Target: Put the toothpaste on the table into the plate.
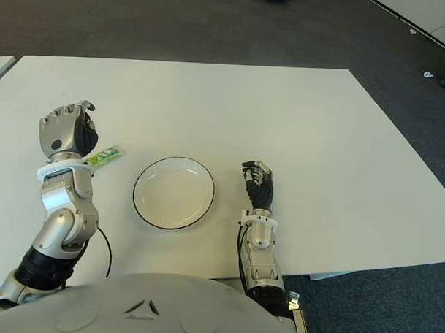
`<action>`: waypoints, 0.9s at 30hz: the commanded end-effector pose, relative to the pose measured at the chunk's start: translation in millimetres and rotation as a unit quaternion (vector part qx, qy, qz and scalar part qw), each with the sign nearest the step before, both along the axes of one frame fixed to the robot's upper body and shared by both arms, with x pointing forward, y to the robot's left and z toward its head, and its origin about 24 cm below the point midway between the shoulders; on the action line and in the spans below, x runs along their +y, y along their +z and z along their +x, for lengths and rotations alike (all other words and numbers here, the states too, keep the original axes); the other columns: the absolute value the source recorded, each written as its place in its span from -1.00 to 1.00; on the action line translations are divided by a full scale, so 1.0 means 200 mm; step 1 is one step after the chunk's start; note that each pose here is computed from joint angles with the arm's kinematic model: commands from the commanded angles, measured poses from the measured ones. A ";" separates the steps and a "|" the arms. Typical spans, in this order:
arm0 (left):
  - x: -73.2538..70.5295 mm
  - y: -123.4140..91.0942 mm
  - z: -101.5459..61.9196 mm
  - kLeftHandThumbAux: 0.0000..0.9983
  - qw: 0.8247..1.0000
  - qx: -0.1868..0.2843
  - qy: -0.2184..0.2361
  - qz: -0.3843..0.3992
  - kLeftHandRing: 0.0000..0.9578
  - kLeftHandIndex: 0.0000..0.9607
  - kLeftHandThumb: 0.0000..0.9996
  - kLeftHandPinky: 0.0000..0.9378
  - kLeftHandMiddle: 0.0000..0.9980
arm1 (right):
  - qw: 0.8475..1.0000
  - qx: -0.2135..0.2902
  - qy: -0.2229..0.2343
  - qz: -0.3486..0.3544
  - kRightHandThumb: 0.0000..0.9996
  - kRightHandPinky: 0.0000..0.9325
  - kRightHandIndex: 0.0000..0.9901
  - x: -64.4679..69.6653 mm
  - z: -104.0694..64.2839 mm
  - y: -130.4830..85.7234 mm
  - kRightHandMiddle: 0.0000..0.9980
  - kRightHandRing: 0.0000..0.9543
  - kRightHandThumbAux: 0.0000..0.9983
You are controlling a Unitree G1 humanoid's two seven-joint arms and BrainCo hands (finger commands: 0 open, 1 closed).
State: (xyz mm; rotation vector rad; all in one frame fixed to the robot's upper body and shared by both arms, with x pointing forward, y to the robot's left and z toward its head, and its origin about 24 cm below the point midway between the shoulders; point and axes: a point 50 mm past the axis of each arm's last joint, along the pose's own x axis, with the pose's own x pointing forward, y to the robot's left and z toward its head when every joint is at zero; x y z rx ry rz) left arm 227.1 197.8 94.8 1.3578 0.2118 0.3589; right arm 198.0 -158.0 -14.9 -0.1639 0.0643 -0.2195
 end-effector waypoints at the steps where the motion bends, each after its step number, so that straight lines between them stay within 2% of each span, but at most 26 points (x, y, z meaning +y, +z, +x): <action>1: 0.07 0.00 -0.01 0.34 0.998 0.055 -0.023 -0.014 0.58 -0.15 0.68 0.54 0.17 | 1.000 0.001 -0.003 0.004 0.41 -0.12 -0.14 0.01 0.00 0.00 -0.14 -0.14 0.47; 3: 0.11 0.00 -0.01 0.34 0.997 0.074 -0.031 -0.015 0.52 -0.16 0.68 0.45 0.16 | 1.000 0.001 -0.003 0.005 0.41 -0.11 -0.14 0.01 0.00 0.00 -0.13 -0.13 0.47; 6: 0.25 -0.02 0.01 0.34 0.989 0.141 -0.047 -0.016 0.42 -0.18 0.68 0.32 0.13 | 1.000 0.001 -0.004 0.005 0.41 -0.09 -0.14 0.01 0.00 0.00 -0.13 -0.12 0.47; 8: 0.31 -0.04 0.03 0.34 0.982 0.180 -0.056 -0.011 0.25 -0.19 0.67 0.15 0.08 | 1.000 0.001 -0.004 0.005 0.41 -0.09 -0.14 0.01 0.00 -0.01 -0.12 -0.11 0.47; 9: 0.32 -0.04 0.03 0.36 0.979 0.194 -0.060 -0.008 0.11 -0.17 0.57 0.01 0.03 | 1.000 0.000 -0.004 0.005 0.41 -0.10 -0.14 0.01 0.00 -0.01 -0.12 -0.11 0.47; 10: 0.34 -0.05 0.04 0.36 0.975 0.212 -0.065 -0.004 0.06 -0.16 0.54 -0.03 0.01 | 1.000 0.000 -0.004 0.005 0.41 -0.10 -0.14 0.01 0.00 -0.01 -0.12 -0.11 0.47; 12: 0.37 -0.06 0.06 0.04 0.967 0.243 -0.073 0.000 -0.17 -0.36 0.26 -0.24 -0.16 | 1.000 0.000 -0.004 0.005 0.41 -0.11 -0.14 0.01 0.01 -0.01 -0.12 -0.12 0.47; 15: 0.38 -0.07 0.09 -0.14 0.952 0.296 -0.084 0.002 -0.33 -0.63 0.12 -0.35 -0.35 | 1.000 0.000 -0.004 0.006 0.41 -0.11 -0.14 0.01 0.01 -0.01 -0.12 -0.12 0.47; 17: 0.39 -0.06 0.10 -0.19 0.946 0.311 -0.087 0.002 -0.39 -0.73 0.09 -0.38 -0.43 | 1.000 0.000 -0.004 0.007 0.41 -0.11 -0.14 0.01 0.01 -0.01 -0.12 -0.12 0.47; 19: 0.40 -0.09 0.15 -0.22 0.924 0.373 -0.084 0.005 -0.45 -0.82 0.06 -0.39 -0.53 | 1.000 -0.002 -0.003 0.009 0.41 -0.10 -0.14 0.01 0.01 -0.01 -0.12 -0.13 0.47; 20: 0.41 -0.10 0.16 -0.24 0.916 0.393 -0.080 0.006 -0.54 -0.89 0.05 -0.42 -0.64 | 1.000 -0.003 -0.003 0.010 0.41 -0.10 -0.14 0.01 0.01 -0.01 -0.12 -0.12 0.47; 22: 0.43 -0.13 0.16 -0.26 0.907 0.416 -0.073 0.003 -0.62 -0.94 0.03 -0.46 -0.75 | 1.000 -0.004 -0.003 0.010 0.41 -0.10 -0.14 0.01 0.00 -0.01 -0.12 -0.12 0.47; 24: 0.43 -0.15 0.17 -0.30 0.894 0.443 -0.070 0.000 -0.76 -0.98 0.01 -0.59 -0.84 | 1.000 -0.004 -0.003 0.010 0.41 -0.09 -0.14 0.01 0.00 -0.01 -0.12 -0.12 0.47; 27: 0.43 -0.19 0.18 -0.31 0.883 0.464 -0.071 -0.001 -0.83 -0.99 -0.01 -0.63 -0.91 | 1.000 -0.004 -0.003 0.010 0.41 -0.09 -0.14 0.01 0.00 -0.01 -0.12 -0.11 0.47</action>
